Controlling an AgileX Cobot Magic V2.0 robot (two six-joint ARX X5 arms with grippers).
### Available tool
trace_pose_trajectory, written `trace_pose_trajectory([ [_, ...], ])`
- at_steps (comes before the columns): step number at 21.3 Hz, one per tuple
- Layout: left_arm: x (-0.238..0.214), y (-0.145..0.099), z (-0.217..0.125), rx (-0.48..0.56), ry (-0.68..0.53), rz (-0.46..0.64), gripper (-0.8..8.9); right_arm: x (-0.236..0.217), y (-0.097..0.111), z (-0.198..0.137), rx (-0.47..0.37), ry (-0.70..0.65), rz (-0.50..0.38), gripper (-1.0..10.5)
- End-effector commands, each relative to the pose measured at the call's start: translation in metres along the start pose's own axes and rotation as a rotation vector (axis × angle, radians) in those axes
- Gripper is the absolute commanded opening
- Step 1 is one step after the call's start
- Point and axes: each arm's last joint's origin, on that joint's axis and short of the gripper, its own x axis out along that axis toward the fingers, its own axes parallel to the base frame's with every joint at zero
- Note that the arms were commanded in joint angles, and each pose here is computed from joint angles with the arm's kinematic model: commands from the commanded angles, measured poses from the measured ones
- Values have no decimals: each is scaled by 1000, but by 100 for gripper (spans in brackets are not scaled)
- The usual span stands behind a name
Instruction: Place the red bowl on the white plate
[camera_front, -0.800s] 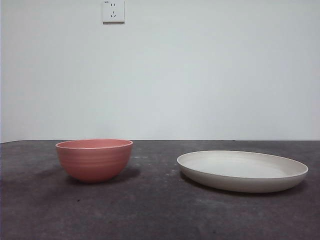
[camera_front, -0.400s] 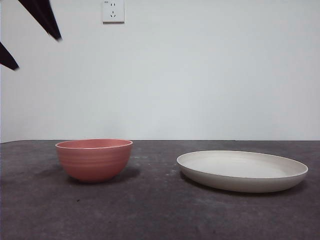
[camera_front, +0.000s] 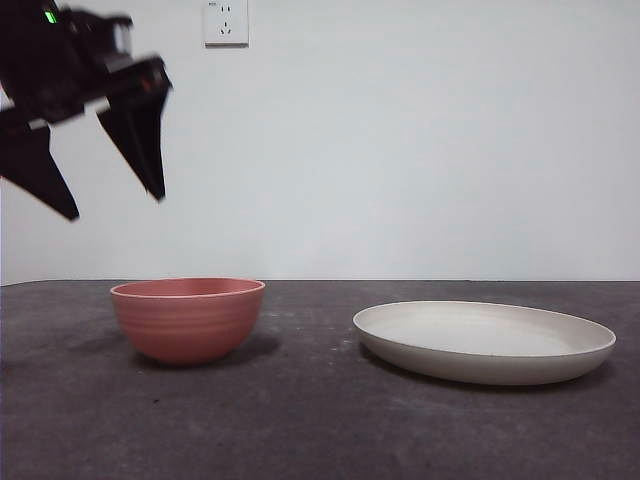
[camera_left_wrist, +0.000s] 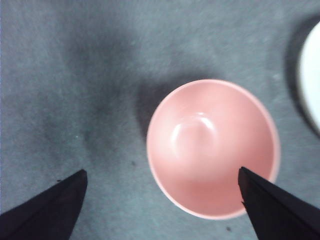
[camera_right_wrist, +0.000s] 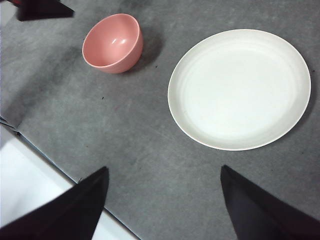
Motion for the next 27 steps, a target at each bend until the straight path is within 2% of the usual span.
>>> trace_pose_trajectory([
  [1,17,0,7,23,18,11,485,-2,2,5,-20,-14,2,355],
  [3,33,2,7,26,50,15,458,-2,2,5,-20,-14,2,355],
  [9,64,5,5,30,119,38,457,-2,2,5,-20,-14,2,355],
  [13,68,4,6,34,109,45,301,-2,2,5,-20,-15,2,355],
  [22,76,4,3,16,137,47,298,-2,2,5,-20,-15,2,355],
  [23,76,3,4,19,134,45,268,-2,2,5,-21,-15,2,355],
  [27,76,2,4,23,124,42,47,-2,2,5,-21,-15,2,355],
])
